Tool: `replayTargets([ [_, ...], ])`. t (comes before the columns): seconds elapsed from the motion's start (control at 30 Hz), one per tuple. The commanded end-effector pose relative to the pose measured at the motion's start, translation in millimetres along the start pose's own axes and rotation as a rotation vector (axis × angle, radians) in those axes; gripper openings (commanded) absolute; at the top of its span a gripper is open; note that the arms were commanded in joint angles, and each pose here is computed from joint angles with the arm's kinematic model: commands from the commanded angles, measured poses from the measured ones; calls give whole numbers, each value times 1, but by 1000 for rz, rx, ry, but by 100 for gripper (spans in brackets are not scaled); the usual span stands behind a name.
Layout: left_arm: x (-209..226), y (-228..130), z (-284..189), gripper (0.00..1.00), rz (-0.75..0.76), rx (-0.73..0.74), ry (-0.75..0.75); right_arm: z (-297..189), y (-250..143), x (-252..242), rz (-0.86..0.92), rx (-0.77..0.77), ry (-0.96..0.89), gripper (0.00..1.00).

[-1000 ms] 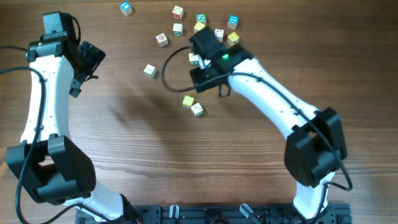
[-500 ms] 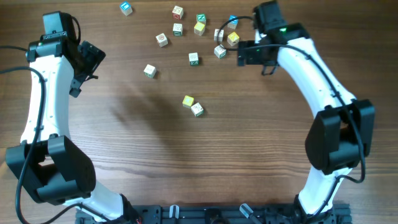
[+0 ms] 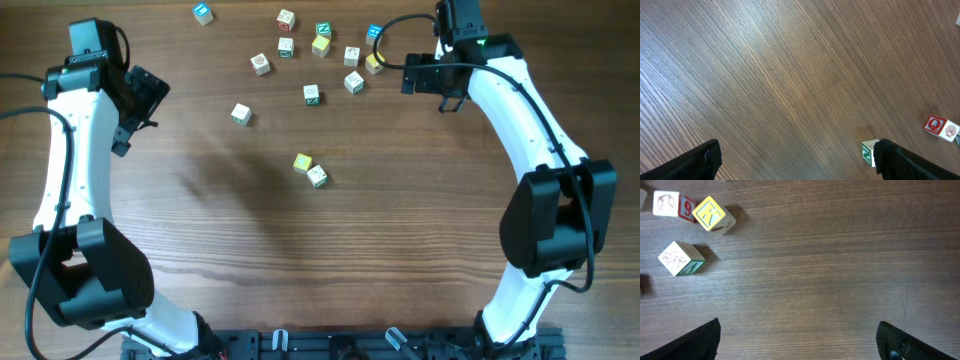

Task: Form a circle
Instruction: 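Raise the right gripper back toward the upper right, then reach the left gripper to the white I block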

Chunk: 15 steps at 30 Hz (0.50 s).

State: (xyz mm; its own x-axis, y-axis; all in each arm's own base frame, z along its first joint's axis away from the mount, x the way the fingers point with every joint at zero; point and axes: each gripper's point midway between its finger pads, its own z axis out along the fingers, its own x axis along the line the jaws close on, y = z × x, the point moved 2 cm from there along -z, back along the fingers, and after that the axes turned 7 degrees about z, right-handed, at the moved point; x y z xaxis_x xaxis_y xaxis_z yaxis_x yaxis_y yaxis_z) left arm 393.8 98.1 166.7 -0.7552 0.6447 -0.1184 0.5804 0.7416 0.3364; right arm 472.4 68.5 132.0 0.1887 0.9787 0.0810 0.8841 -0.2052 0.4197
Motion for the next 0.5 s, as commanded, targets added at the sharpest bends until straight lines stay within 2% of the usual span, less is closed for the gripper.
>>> replayTargets([
  [0.0,1,1,0,100,6,-2,2,-2,5,2,-10,-19,-3,100],
  [0.47,1,1,0,100,6,-2,2,-2,5,2,-11,-20,-2,100],
])
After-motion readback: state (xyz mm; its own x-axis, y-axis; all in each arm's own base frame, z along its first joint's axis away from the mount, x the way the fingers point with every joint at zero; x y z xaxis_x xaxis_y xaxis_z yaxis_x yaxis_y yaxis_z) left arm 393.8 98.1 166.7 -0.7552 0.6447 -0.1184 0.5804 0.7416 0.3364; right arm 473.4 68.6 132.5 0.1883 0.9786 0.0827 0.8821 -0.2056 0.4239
